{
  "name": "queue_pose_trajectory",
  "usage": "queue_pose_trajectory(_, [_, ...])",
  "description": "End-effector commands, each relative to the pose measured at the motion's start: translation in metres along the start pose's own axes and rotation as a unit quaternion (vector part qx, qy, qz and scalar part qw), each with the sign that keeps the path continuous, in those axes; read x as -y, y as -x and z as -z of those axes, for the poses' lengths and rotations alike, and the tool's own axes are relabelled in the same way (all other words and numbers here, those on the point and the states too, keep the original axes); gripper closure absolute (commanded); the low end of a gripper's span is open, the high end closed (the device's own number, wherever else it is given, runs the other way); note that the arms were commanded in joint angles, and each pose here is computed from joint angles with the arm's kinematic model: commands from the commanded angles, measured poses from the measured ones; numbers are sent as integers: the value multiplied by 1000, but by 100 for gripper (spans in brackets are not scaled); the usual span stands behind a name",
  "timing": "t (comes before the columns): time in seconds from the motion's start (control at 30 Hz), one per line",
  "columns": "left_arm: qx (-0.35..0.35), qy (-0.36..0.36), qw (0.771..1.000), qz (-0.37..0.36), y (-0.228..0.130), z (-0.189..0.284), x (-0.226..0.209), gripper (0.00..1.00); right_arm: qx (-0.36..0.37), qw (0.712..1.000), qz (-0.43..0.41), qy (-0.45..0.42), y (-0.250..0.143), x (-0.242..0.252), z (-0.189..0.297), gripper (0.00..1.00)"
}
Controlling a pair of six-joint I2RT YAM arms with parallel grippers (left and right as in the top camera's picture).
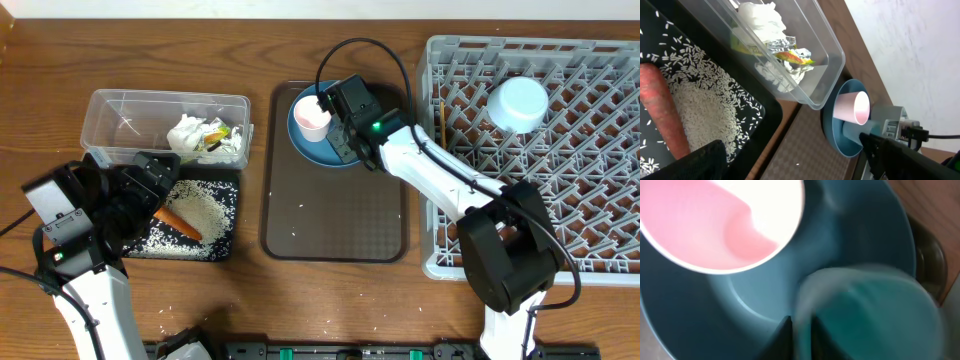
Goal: Sort waste into correct bins and load items into the dishwasher rack
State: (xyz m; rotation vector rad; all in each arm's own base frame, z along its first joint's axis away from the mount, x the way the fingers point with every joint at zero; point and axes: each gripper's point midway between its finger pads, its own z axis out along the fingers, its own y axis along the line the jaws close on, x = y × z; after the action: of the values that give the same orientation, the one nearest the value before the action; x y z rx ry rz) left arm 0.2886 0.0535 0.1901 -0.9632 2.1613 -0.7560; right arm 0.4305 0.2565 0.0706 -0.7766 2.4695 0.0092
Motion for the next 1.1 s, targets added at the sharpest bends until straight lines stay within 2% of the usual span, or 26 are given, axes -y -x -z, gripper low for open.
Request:
queue_pose_trajectory(0.0, [8,-6,1000,-4,5,5,6,0,4,1000,4,-4,3,-3,2,99])
queue_pose_trajectory(0.17, [8,-6,1000,-4,5,5,6,0,41,999,-3,-6,25,3,34,99])
queue_pose_trajectory(0.33, [8,-6,1000,-4,5,5,6,0,95,995,-22,-1,45,14,111,99])
queue_pose_trajectory(0.47, [8,-6,1000,-4,5,5,6,0,129,990,-42,29,44,24,178,99])
queue_pose_trajectory(0.63, [8,-6,1000,-4,5,5,6,0,152,981,-79,87,26,40,237,99])
queue_pose_trajectory(0.83, [8,-6,1000,-4,5,5,6,0,153,974,-107,127,12,54,256,99])
queue_pose_trajectory(1.07, [8,-6,1000,-4,5,5,6,0,139,976,-96,139,23,42,225,99])
